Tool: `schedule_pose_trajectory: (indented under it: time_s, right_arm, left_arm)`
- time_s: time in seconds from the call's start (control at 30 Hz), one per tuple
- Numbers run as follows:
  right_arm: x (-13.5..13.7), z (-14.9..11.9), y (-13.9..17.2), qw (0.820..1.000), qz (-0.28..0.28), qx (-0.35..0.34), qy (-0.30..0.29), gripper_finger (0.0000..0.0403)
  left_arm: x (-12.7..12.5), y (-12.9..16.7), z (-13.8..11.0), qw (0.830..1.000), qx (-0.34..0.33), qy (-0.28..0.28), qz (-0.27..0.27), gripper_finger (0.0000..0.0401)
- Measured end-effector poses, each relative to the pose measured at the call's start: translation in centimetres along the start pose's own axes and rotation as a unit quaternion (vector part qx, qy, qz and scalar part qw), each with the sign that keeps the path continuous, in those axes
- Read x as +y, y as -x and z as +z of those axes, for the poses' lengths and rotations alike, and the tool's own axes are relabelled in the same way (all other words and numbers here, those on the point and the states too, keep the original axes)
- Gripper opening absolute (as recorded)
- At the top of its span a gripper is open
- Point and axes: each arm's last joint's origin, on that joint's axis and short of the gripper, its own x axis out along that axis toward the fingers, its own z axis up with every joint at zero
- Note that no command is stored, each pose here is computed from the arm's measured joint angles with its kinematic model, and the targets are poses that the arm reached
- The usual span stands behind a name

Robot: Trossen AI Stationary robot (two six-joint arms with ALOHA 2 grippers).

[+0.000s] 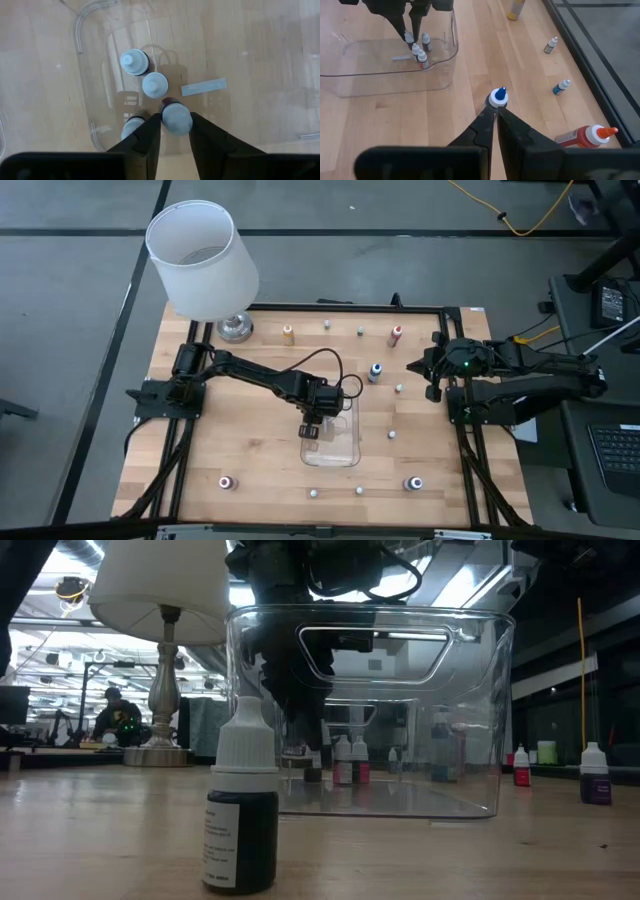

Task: Pick & Place food coloring
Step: Put the bottom small blue food coloring bottle into the transparent container, then put the left small brown food coloring bottle into the transparent container

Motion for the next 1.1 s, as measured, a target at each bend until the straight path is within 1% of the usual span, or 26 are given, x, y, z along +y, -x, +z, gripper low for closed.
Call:
schedule_pose_trajectory:
  time_s: [0.37, 0.47, 0.53, 0.6, 0.7, 0.8, 0.87, 0.97, 1.03, 1.1]
  right_arm:
    - [0.0, 0.0, 0.0, 1.000, 0.000, 0.000, 0.000, 0.0028]
    - [0.0, 0.0, 0.0, 1.000, 0.000, 0.000, 0.000, 0.0028]
    - [0.0, 0.0, 0.0, 1.000, 0.000, 0.000, 0.000, 0.0028]
    - [0.0, 0.0, 0.0, 1.000, 0.000, 0.000, 0.000, 0.0028]
    - [0.0, 0.0, 0.0, 1.000, 0.000, 0.000, 0.000, 0.0028]
    - [0.0, 0.0, 0.0, 1.000, 0.000, 0.000, 0.001, 0.0028]
    - [0.0, 0.0, 0.0, 1.000, 0.000, 0.000, 0.001, 0.0028]
    - [0.0, 0.0, 0.0, 1.000, 0.000, 0.000, 0.001, 0.0028]
    - [0.0, 0.0, 0.0, 1.000, 0.000, 0.000, 0.000, 0.0028]
    - [0.0, 0.0, 0.0, 1.000, 0.000, 0.000, 0.000, 0.0028]
  left_arm:
    - [0.0, 0.0, 0.0, 1.000, 0.000, 0.000, 0.000, 0.0104]
    - [-0.1, 0.6, 0.0, 1.000, 0.001, -0.009, -0.001, 0.0104]
    - [-0.2, 1.7, 0.4, 0.999, -0.011, -0.036, 0.004, 0.0104]
    - [-0.4, 3.1, 0.6, 0.998, -0.010, -0.057, 0.023, 0.0103]
    - [-0.5, 5.1, 0.9, 0.997, -0.002, -0.067, 0.046, 0.0103]
    - [-1.0, 8.0, 1.6, 0.996, -0.039, -0.068, 0.049, 0.0104]
    - [-2.0, 10.0, 1.9, 0.994, -0.069, -0.072, 0.046, 0.0103]
    - [-4.3, 12.1, 1.6, 0.991, -0.099, -0.086, 0.030, 0.0099]
    - [-5.8, 13.3, 1.3, 0.990, -0.114, -0.083, 0.018, 0.0098]
    - [-7.4, 13.8, 1.0, 0.989, -0.120, -0.080, 0.007, 0.0097]
